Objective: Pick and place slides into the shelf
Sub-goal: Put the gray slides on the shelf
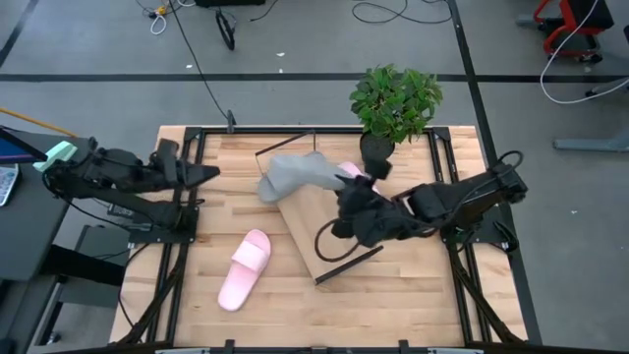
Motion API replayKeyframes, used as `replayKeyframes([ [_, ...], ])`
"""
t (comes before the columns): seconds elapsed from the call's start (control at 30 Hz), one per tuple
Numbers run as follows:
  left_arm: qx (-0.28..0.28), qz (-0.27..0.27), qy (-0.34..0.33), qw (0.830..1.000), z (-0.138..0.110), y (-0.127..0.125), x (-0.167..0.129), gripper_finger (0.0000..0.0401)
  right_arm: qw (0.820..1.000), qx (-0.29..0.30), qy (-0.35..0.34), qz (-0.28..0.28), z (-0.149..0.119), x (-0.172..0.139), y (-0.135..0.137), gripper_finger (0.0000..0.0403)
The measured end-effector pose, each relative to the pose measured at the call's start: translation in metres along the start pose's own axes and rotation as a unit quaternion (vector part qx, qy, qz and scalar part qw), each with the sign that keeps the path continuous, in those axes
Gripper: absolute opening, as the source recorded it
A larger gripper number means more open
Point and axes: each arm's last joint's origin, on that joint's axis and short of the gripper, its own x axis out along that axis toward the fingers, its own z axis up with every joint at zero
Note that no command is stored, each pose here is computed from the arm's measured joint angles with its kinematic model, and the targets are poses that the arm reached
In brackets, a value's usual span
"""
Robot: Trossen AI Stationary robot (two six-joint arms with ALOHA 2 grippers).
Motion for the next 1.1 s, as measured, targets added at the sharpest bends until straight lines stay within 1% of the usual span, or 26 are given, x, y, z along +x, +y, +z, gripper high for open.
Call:
replayKeyframes([
  [0.07,0.018,0.005,-0.022,1.0,0.002,0.0,-0.001,0.0193,0.998,0.059,-0.003,0.011,-0.001,-0.008,0.004,0.0087],
  [0.13,0.035,0.012,-0.042,0.998,0.003,0.001,-0.001,0.0188,0.995,0.098,-0.009,0.021,-0.002,-0.017,0.011,0.0085],
  [0.27,0.064,0.033,-0.073,0.995,0.002,0.001,0.004,0.0182,0.981,0.189,-0.034,0.004,-0.004,-0.033,0.02,0.0088],
  [0.37,0.079,0.052,-0.088,0.992,-0.001,0.002,0.011,0.0181,0.962,0.265,-0.066,-0.03,-0.005,-0.043,0.022,0.0088],
  [0.5,0.094,0.076,-0.091,0.988,-0.008,0.002,0.025,0.0185,0.929,0.342,-0.118,-0.076,-0.006,-0.054,0.023,0.0087],
  [0.67,0.094,0.091,-0.086,0.988,-0.018,0.001,0.042,0.0186,0.878,0.433,-0.174,-0.107,-0.015,-0.059,0.028,0.0093],
  [0.73,0.109,0.093,-0.08,0.986,-0.022,0.001,0.048,0.0183,0.851,0.481,-0.185,-0.101,-0.023,-0.056,0.033,0.0092],
  [0.8,0.132,0.094,-0.073,0.984,-0.026,0.0,0.052,0.018,0.819,0.533,-0.192,-0.092,-0.031,-0.05,0.04,0.0089],
  [0.87,0.164,0.095,-0.064,0.98,-0.03,-0.001,0.054,0.0178,0.787,0.578,-0.198,-0.083,-0.043,-0.041,0.05,0.0088],
  [0.93,0.205,0.094,-0.05,0.973,-0.033,-0.001,0.053,0.0176,0.762,0.612,-0.199,-0.077,-0.054,-0.031,0.061,0.0088],
  [1.0,0.255,0.089,-0.034,0.962,-0.036,-0.002,0.051,0.0177,0.733,0.645,-0.203,-0.075,-0.06,-0.022,0.068,0.0089],
  [1.07,0.301,0.081,-0.02,0.95,-0.04,-0.003,0.049,0.0178,0.697,0.68,-0.212,-0.077,-0.063,-0.011,0.073,0.0089],
  [1.1,0.325,0.077,-0.012,0.943,-0.042,-0.004,0.048,0.0178,0.683,0.694,-0.214,-0.079,-0.064,-0.005,0.076,0.0089],
])
